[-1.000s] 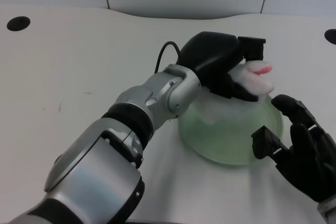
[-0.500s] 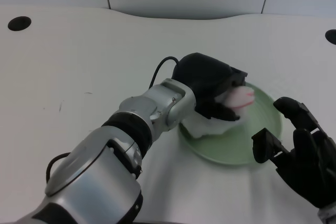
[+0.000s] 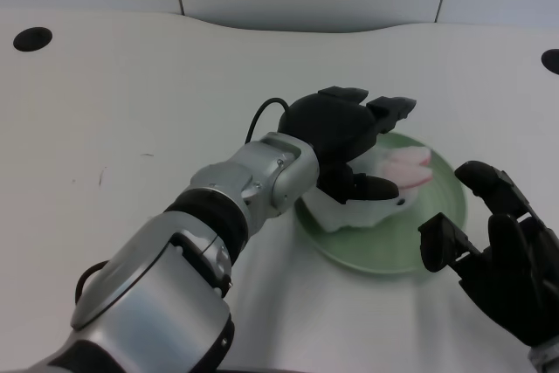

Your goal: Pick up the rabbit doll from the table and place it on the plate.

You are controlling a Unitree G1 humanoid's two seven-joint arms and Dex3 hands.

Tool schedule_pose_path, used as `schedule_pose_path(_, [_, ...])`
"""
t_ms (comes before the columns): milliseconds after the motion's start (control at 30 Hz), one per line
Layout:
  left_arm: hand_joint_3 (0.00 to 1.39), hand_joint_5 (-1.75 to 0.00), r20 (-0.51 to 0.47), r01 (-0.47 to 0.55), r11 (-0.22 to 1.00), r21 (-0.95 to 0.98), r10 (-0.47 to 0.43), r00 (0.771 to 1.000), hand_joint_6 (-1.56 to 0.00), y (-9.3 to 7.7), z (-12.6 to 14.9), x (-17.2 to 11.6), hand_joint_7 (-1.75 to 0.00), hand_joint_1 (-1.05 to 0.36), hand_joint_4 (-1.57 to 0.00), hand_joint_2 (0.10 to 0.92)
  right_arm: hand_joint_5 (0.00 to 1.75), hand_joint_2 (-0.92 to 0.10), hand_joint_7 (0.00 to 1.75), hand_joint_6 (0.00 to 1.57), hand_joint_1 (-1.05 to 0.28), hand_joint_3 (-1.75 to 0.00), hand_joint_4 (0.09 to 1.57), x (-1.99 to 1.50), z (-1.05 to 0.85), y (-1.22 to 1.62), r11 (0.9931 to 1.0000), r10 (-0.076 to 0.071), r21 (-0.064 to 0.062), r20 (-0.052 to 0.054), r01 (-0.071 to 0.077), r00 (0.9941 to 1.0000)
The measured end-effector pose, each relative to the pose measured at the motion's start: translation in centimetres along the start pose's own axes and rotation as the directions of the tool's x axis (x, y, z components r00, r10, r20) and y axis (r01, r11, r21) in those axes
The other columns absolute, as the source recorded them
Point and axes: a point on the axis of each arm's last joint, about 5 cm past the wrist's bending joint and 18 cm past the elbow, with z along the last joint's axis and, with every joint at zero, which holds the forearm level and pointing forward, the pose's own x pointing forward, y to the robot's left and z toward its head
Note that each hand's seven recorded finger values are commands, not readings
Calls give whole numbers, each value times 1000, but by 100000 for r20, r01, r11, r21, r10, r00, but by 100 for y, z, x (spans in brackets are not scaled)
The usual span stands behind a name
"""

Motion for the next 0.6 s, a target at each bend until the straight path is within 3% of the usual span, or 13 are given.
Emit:
schedule_pose_path(133, [839, 1, -1844, -2475, 98494, -17112, 2191, 99959, 1, 25, 0, 2, 1, -1048, 1, 921, 1746, -921, 1365, 628, -624, -211, 603, 14, -1, -13, 99998, -282, 625, -60, 282, 100000])
schedule_pose_path(233, [834, 1, -3624, -4826, 95218, -30171, 3913, 99858, 1, 87, -24, 3, 1, -1048, 1, 921, 1746, -921, 1362, 637, -626, -210, 600, 36, 1, -34, 99983, -476, 1787, -220, 480, 99999])
schedule_pose_path(333, [824, 1, -4710, -5850, 92989, -36315, 4439, 99790, 1, 129, -48, 1, 1, -1048, 1, 921, 1746, -921, 1365, 640, -629, -213, 598, 57, 10, -47, 99984, -353, 1758, -598, 363, 99998])
schedule_pose_path(467, [816, 1, -4725, -6082, 92463, -37597, 4643, 99780, 1, 159, -54, 5, 1, -1048, 1, 921, 1746, -921, 1365, 640, -632, -212, 599, 64, 6, -54, 99978, -486, 2045, -838, 503, 99995])
schedule_pose_path(533, [813, 1, -3541, -6213, 89620, -43928, 5184, 99803, 1, 224, -108, -14, 1, -1048, 1, 921, 1746, -921, 1365, 645, -637, -212, 601, 101, 1, -83, 99961, -509, 2744, -1714, 556, 99984])
schedule_pose_path(567, [814, 1, -2585, -7355, 87213, -48372, 6977, 99723, 1, 298, -152, -28, 1, -1048, 1, 921, 1746, -921, 1368, 647, -637, -215, 602, 122, 15, -110, 99967, -937, 2355, -2214, 989, 99971])
schedule_pose_path(600, [814, 1, -1610, -8946, 84334, -52988, 9546, 99530, 1, 398, -208, -47, 1, -1048, 1, 921, 1746, -921, 1369, 648, -635, -215, 603, 135, 41, -142, 99969, -1739, 1715, -2390, 1781, 99956])
